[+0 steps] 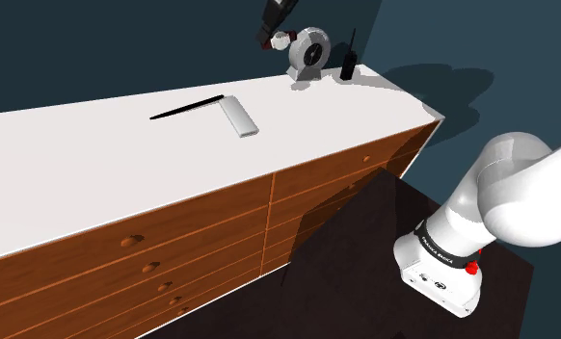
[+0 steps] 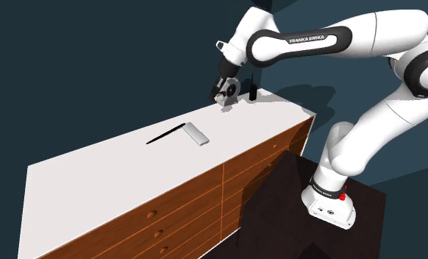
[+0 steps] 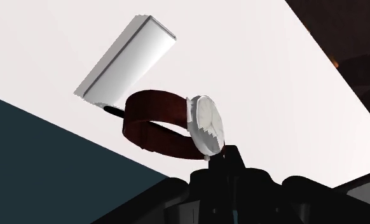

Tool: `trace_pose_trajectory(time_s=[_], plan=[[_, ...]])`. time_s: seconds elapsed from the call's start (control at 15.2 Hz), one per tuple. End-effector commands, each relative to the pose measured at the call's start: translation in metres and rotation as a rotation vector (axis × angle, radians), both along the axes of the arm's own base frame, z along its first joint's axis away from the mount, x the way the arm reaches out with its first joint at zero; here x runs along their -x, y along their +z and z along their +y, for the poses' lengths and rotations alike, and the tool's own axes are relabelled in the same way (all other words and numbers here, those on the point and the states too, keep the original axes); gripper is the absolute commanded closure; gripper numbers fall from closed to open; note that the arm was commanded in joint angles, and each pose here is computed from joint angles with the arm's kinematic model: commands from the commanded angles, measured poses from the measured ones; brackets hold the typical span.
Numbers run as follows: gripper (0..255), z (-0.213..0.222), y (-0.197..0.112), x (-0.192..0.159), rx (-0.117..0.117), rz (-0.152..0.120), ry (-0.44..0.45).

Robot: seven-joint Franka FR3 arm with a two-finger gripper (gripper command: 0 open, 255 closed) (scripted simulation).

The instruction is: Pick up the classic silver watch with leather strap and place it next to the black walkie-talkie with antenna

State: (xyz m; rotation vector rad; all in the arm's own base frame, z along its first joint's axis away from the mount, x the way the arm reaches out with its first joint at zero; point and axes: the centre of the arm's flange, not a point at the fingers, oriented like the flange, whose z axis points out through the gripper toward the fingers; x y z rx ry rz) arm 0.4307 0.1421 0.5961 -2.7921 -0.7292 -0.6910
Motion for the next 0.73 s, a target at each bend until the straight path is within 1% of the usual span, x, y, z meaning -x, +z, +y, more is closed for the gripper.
trace_pose_trajectory(time_s=[0.0,0.66], plan=[[255,-0.027,-0.002,-0.007,0.0,0.0,0.001],[255,-0.154,-0.002,-0.042,0.0,0.0,0.001]])
